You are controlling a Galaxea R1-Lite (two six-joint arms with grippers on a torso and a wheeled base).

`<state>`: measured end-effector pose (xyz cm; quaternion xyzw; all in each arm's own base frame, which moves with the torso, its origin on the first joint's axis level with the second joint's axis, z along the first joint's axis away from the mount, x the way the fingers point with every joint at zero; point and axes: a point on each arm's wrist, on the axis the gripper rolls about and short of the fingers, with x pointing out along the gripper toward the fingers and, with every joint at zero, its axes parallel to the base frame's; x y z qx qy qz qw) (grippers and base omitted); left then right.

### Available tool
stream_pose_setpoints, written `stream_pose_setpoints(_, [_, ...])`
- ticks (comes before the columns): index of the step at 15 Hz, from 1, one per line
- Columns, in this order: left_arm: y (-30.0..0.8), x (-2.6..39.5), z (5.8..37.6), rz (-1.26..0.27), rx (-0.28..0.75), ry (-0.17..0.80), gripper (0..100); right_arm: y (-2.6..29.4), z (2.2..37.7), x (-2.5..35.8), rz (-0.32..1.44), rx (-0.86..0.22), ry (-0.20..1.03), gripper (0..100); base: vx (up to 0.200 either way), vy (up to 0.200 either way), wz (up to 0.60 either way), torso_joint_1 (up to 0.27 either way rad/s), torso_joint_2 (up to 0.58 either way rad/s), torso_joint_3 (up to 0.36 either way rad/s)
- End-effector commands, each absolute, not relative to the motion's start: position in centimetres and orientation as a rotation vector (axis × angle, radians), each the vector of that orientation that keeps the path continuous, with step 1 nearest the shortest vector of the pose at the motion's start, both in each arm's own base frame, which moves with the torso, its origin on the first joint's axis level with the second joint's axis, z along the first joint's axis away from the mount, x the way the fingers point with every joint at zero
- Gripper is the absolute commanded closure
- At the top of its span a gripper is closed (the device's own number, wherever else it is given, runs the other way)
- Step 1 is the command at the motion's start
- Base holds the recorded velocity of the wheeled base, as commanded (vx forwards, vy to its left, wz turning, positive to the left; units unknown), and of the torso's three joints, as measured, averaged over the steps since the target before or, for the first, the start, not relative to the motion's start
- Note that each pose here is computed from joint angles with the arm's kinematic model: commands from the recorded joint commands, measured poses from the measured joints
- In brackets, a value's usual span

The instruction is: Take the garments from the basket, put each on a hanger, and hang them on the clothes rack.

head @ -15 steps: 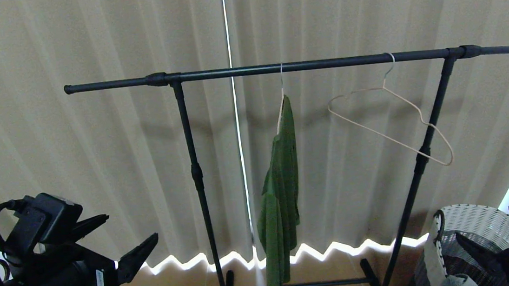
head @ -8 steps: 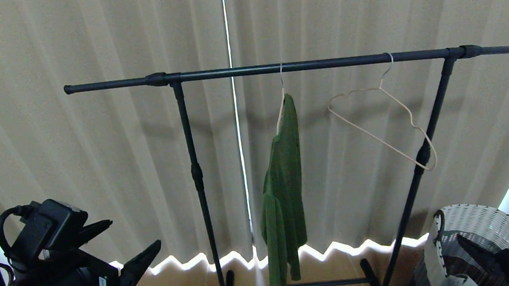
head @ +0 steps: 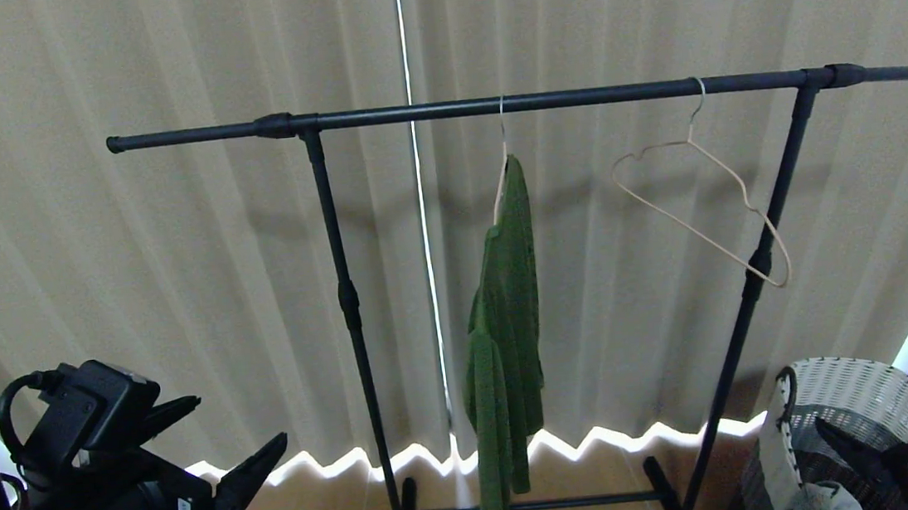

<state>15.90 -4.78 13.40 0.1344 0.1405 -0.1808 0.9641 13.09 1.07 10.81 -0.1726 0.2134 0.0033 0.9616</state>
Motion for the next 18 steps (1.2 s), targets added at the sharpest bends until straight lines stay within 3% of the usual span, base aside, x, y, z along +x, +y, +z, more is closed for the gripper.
stream_pose_setpoints(1, [-4.71, 15.79, 13.34, -0.367, 0.292, 0.282, 0, 1.07, 10.71, 13.07, 0.008, -0.352, 0.437, 0, 0.0, 0.0, 0.0, -0.212, 0.47, 0.237])
stream_pose_setpoints(18, [-4.47, 14.8, 12.82, -0.372, 0.301, 0.288, 0, 1.12, 10.49, 13.28, 0.016, -0.368, 0.455, 0, 0.0, 0.0, 0.0, -0.187, 0.45, 0.251])
